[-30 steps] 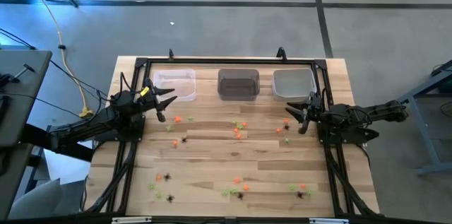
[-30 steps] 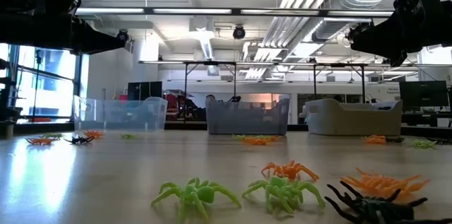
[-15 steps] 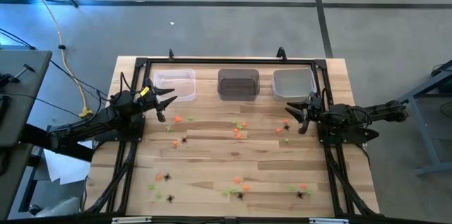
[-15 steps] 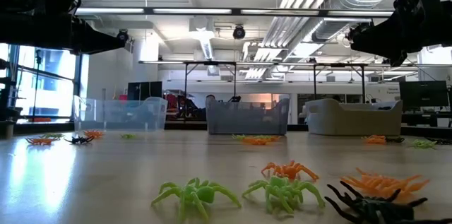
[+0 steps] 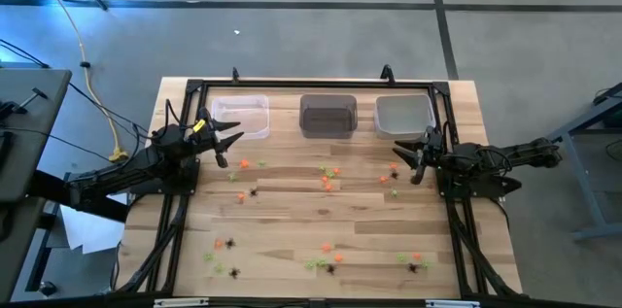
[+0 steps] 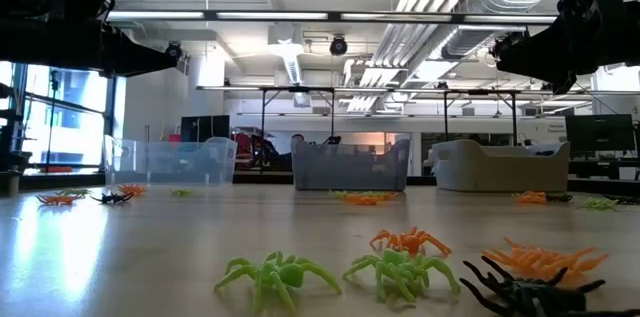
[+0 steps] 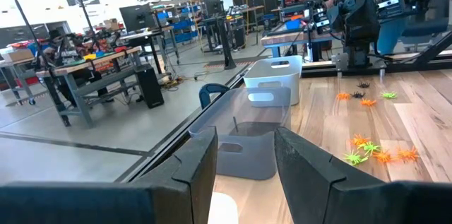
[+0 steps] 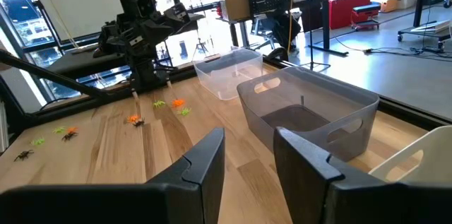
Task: Sort Halloween decoration
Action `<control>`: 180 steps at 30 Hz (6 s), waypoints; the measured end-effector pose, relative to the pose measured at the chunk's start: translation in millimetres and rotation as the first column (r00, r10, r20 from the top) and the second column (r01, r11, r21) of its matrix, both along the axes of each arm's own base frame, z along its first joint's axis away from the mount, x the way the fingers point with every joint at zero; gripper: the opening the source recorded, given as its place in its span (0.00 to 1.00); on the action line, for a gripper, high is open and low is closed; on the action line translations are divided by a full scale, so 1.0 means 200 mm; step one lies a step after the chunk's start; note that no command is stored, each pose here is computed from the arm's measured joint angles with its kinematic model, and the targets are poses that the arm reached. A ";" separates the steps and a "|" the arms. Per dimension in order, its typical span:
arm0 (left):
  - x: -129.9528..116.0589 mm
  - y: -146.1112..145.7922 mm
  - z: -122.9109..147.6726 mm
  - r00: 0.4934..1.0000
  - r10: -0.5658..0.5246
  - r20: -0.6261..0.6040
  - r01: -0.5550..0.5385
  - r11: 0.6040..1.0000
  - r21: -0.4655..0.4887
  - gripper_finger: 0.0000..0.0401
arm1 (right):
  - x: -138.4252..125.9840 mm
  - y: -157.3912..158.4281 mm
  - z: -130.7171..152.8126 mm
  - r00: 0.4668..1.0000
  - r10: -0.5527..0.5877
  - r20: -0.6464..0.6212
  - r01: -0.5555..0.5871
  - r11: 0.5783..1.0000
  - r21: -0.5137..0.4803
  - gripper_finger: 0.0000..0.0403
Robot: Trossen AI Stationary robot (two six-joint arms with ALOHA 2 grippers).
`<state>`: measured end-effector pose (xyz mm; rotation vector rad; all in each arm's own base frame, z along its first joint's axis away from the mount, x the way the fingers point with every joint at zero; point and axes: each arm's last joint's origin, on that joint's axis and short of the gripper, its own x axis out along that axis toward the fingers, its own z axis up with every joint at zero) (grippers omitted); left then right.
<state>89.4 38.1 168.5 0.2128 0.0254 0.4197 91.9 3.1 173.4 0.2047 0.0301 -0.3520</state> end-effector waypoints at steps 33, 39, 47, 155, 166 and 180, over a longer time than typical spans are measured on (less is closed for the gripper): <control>0.00 0.00 0.00 1.000 0.000 0.000 0.000 1.000 0.000 0.33 | 0.00 0.00 0.00 1.000 0.000 0.000 0.000 1.000 0.000 0.29; 0.00 0.00 0.00 1.000 0.000 0.000 0.000 1.000 0.000 0.33 | 0.00 0.00 0.00 1.000 0.000 0.001 0.000 1.000 0.000 0.29; 0.00 0.00 0.00 1.000 -0.001 0.000 0.001 1.000 0.000 0.33 | 0.00 0.00 0.00 1.000 0.000 0.000 0.000 1.000 0.000 0.29; 0.00 0.00 0.00 1.000 -0.001 0.000 0.001 1.000 0.000 0.33 | 0.17 0.09 0.24 0.375 0.141 -0.916 0.463 0.828 0.317 0.29; 0.00 0.00 0.00 1.000 -0.001 0.000 0.001 1.000 0.000 0.33 | 0.18 0.07 0.09 0.412 0.154 -0.898 0.482 0.800 0.358 0.29; 0.00 0.00 0.00 1.000 -0.001 -0.001 0.001 1.000 0.000 0.33 | 0.27 0.06 -0.06 0.185 0.173 -0.967 0.534 0.809 0.247 0.29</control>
